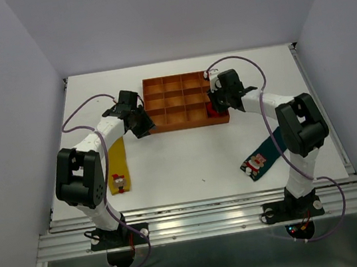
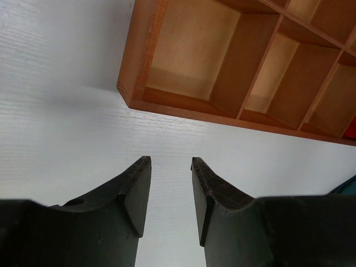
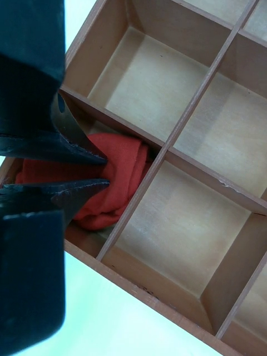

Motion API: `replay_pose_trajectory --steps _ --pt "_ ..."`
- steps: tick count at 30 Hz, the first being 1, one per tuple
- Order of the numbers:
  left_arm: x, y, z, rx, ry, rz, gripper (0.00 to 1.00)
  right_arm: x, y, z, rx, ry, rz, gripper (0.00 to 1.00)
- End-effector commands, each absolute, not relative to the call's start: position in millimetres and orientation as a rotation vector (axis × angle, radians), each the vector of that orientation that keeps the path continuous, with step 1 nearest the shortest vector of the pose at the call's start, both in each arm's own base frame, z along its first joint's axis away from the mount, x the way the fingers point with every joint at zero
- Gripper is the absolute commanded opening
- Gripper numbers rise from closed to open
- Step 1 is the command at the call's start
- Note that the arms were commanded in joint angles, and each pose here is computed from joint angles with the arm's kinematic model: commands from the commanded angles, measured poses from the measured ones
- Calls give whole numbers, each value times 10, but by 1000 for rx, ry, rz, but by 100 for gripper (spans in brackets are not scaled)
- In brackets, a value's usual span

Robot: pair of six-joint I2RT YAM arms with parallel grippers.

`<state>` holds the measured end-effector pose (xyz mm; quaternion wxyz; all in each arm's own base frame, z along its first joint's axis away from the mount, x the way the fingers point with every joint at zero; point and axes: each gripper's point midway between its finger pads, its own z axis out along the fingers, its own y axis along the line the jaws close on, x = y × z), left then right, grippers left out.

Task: Roll the socks
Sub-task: Place the sock in the storage box.

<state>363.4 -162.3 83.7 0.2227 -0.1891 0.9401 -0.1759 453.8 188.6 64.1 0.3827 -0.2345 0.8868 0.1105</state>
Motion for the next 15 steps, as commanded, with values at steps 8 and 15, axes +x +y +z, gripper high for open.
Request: replay_pose_trajectory --steps 8,15 --pt "3698 -1629 1015 -493 2555 -503 46 4631 1839 1005 -518 2203 256 31" --pt "3704 -1641 1356 -465 2473 -554 47 4558 1692 2106 -339 2016 240 91"
